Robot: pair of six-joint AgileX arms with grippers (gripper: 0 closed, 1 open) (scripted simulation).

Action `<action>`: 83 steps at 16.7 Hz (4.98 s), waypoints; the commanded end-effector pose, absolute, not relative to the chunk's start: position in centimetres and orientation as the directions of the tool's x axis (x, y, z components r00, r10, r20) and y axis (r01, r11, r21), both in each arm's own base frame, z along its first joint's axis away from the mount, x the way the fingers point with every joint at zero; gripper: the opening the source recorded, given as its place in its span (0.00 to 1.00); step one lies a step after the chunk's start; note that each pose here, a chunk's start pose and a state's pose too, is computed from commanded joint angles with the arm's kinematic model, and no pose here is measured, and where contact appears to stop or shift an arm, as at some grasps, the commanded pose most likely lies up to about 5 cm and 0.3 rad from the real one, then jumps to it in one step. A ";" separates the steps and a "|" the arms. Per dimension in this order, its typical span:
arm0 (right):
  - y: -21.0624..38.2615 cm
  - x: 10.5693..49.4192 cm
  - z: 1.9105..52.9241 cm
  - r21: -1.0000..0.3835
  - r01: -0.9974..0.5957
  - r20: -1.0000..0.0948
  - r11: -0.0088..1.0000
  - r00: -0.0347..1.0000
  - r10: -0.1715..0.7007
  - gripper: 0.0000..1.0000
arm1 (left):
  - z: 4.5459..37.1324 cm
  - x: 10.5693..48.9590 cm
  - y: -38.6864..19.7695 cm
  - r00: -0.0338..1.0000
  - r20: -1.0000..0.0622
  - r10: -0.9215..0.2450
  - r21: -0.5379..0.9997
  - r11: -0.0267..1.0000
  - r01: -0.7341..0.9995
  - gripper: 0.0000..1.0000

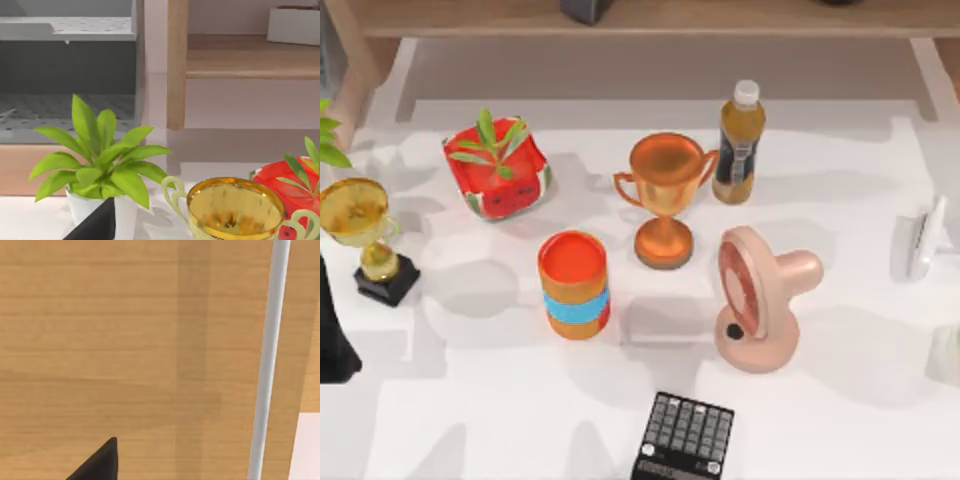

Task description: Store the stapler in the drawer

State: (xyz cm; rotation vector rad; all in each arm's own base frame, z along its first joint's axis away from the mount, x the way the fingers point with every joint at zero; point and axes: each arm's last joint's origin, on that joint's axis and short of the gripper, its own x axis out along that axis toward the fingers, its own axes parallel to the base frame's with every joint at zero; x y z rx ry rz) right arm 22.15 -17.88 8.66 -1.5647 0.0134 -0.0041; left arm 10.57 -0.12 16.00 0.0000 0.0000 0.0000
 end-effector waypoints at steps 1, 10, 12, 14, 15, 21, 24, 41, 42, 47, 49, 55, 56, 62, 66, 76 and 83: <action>-17.9 22.1 8.7 -1.000 -0.006 -0.006 0.006 1.000 -0.011 1.00 | 16.0 10.6 -0.1 1.000 0.000 0.000 0.000 1.000 0.000 1.00; -14.4 23.3 10.1 -0.978 -0.087 -0.059 0.192 0.987 0.147 1.00 | 16.0 10.6 -0.1 1.000 0.000 0.000 0.000 1.000 0.000 1.00; -12.7 24.3 10.9 -0.939 -0.160 -0.093 0.305 0.970 0.225 1.00 | 16.0 10.6 -0.1 1.000 0.000 0.000 0.000 1.000 0.000 1.00; -11.2 26.0 11.8 -0.870 -0.252 -0.131 0.423 0.947 0.293 1.00 | 16.0 10.6 -0.1 1.000 0.000 0.000 0.000 1.000 0.000 1.00; -10.4 27.0 12.3 -0.823 -0.302 -0.155 0.481 0.934 0.322 1.00 | 16.0 10.6 -0.1 1.000 0.000 0.000 0.000 1.000 0.000 1.00; -5.2 33.9 15.5 -0.354 -0.536 -0.384 0.767 0.831 0.403 1.00 | 16.0 10.6 -0.1 1.000 0.000 0.000 0.000 1.000 0.000 1.00; -2.5 36.7 16.9 -0.075 -0.506 -0.544 0.859 0.743 0.390 1.00 | 16.0 10.6 -0.1 1.000 0.000 0.000 0.000 1.000 0.000 1.00; 3.6 41.4 18.9 0.008 0.386 -1.000 0.922 0.005 0.007 1.00 | 16.0 10.6 -0.1 1.000 0.000 0.000 0.000 1.000 0.000 1.00; 3.6 41.4 18.9 0.004 0.390 -1.000 0.921 0.002 0.003 1.00 | 16.0 10.6 -0.1 1.000 0.000 0.000 0.000 1.000 0.000 1.00; 3.5 41.4 18.9 0.007 0.390 -1.000 0.921 0.004 0.005 1.00 | 16.0 10.6 -0.1 1.000 0.000 0.000 0.000 1.000 0.000 1.00; 3.8 41.7 18.4 0.008 0.386 -1.000 0.922 0.005 0.007 1.00 | 16.0 10.6 -0.1 1.000 0.000 0.000 0.000 1.000 0.000 1.00; 4.1 42.5 13.0 0.005 0.384 -1.000 0.923 -0.003 0.007 1.00 | 16.0 10.6 -0.1 1.000 0.000 0.000 0.000 1.000 0.000 1.00; 4.0 42.2 12.5 0.006 0.385 -1.000 0.923 -0.001 0.007 1.00 | 16.0 10.6 -0.1 1.000 0.000 0.000 0.000 1.000 0.000 1.00; 3.6 41.4 11.9 0.004 0.390 -1.000 0.921 0.002 0.003 1.00 | 16.0 10.6 -0.1 1.000 0.000 0.000 0.000 1.000 0.000 1.00; 3.6 41.4 11.9 0.004 0.390 -1.000 0.921 0.002 0.003 0.77 | 16.0 10.6 -0.1 1.000 0.000 0.000 0.000 1.000 0.000 1.00; 3.6 41.4 11.9 0.004 0.390 -1.000 0.921 0.002 0.003 0.02 | 16.0 10.6 -0.1 1.000 0.000 0.000 0.000 1.000 0.000 1.00; 3.6 41.4 11.9 0.004 0.390 -1.000 0.921 0.002 0.003 0.00 | 16.0 10.6 -0.1 1.000 0.000 0.000 0.000 1.000 0.000 1.00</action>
